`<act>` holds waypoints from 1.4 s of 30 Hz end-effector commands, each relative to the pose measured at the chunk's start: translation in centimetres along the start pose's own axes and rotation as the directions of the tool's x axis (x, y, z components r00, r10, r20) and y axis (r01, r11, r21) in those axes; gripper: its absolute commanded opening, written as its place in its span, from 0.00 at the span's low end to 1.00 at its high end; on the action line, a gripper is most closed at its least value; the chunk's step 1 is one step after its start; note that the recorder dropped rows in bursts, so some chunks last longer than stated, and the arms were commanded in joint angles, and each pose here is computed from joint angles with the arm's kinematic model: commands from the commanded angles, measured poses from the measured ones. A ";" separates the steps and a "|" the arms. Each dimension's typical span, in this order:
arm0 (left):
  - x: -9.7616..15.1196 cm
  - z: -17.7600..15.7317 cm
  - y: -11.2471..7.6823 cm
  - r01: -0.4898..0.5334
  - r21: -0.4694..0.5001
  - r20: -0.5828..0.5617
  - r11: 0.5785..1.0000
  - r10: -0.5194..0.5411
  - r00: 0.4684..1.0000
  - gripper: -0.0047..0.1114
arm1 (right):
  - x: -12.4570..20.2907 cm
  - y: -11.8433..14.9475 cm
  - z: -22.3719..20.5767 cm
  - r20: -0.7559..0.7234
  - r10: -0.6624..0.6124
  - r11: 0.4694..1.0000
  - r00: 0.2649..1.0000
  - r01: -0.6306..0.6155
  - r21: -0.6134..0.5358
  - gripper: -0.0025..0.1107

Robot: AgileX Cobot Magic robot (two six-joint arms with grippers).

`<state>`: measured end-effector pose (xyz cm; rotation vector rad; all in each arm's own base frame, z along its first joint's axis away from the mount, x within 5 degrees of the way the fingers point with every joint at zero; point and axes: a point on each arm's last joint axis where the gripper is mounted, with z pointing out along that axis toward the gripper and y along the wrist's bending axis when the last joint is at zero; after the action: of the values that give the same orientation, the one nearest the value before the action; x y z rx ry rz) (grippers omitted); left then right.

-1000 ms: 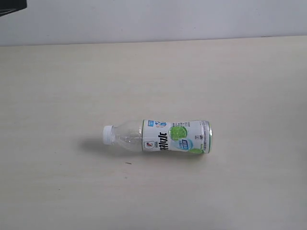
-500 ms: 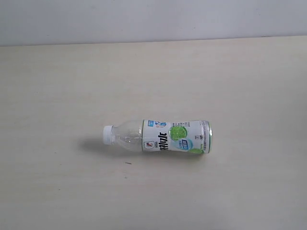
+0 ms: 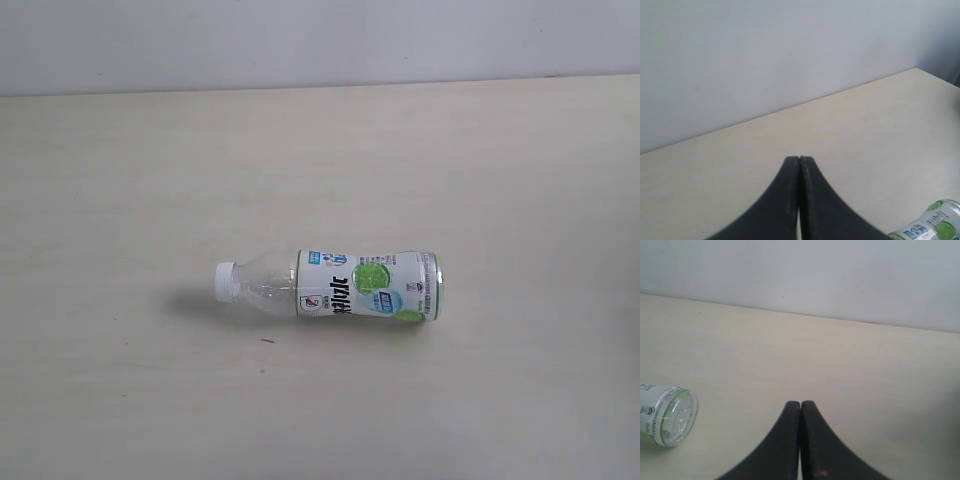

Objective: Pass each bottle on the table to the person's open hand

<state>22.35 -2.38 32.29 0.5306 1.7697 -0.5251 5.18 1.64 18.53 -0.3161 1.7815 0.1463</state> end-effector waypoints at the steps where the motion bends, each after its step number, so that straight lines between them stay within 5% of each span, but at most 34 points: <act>1: 0.0 -0.2 -0.1 0.004 -0.004 0.005 1.000 -0.004 1.000 0.04 | -0.3 -0.1 0.0 0.046 -0.004 1.000 0.999 0.003 0.013 0.02; 11: 0.0 -0.2 -0.1 0.004 -0.004 0.005 1.000 -0.004 1.000 0.04 | -2.4 -0.5 -0.4 0.279 0.000 0.998 0.960 -0.017 0.059 0.02; 15: 0.0 -0.2 -0.1 0.004 -0.004 0.005 1.000 -0.004 1.000 0.04 | -3.6 -0.9 -0.8 0.422 0.206 0.973 0.883 -0.229 0.004 0.02; 19: 0.0 -0.2 -0.1 0.004 -0.004 0.005 1.000 -0.004 1.000 0.04 | -4.7 -1.4 -1.5 0.546 0.408 0.899 0.732 -0.427 -0.099 0.02; 24: 0.0 -0.2 -0.1 0.004 -0.004 0.005 1.000 -0.004 1.000 0.04 | -6.5 -1.8 -2.4 0.631 0.399 0.897 0.665 -0.425 -0.119 0.02; 28: 0.0 -0.2 -0.1 0.004 -0.004 0.005 1.000 -0.004 1.000 0.04 | -10.4 -2.0 -2.1 0.604 0.390 0.904 0.695 -0.414 -0.107 0.02; 34: 0.0 -0.2 -0.1 0.004 -0.004 0.005 1.000 -0.004 1.000 0.04 | -17.8 -2.0 2.9 0.292 0.373 0.925 0.881 -0.376 -0.048 0.02; 38: 0.0 -0.2 -0.1 0.004 -0.004 0.005 1.000 -0.004 1.000 0.04 | -22.3 -1.9 12.3 -0.235 0.179 0.981 0.955 -0.193 -0.036 0.02; 40: 0.0 -0.2 -0.1 0.004 -0.004 0.005 1.000 -0.004 1.000 0.04 | -22.7 -0.8 16.7 -0.440 0.005 0.971 0.898 -0.110 -0.214 0.02; 42: 0.0 -0.2 -0.1 0.004 -0.004 0.005 1.000 -0.004 1.000 0.04 | -21.9 1.0 20.4 -0.562 -0.207 0.856 0.801 -0.130 -0.500 0.02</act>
<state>22.36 -2.37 32.27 0.5296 1.7715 -0.5239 26.81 9.04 36.04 -0.5312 2.2747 0.3965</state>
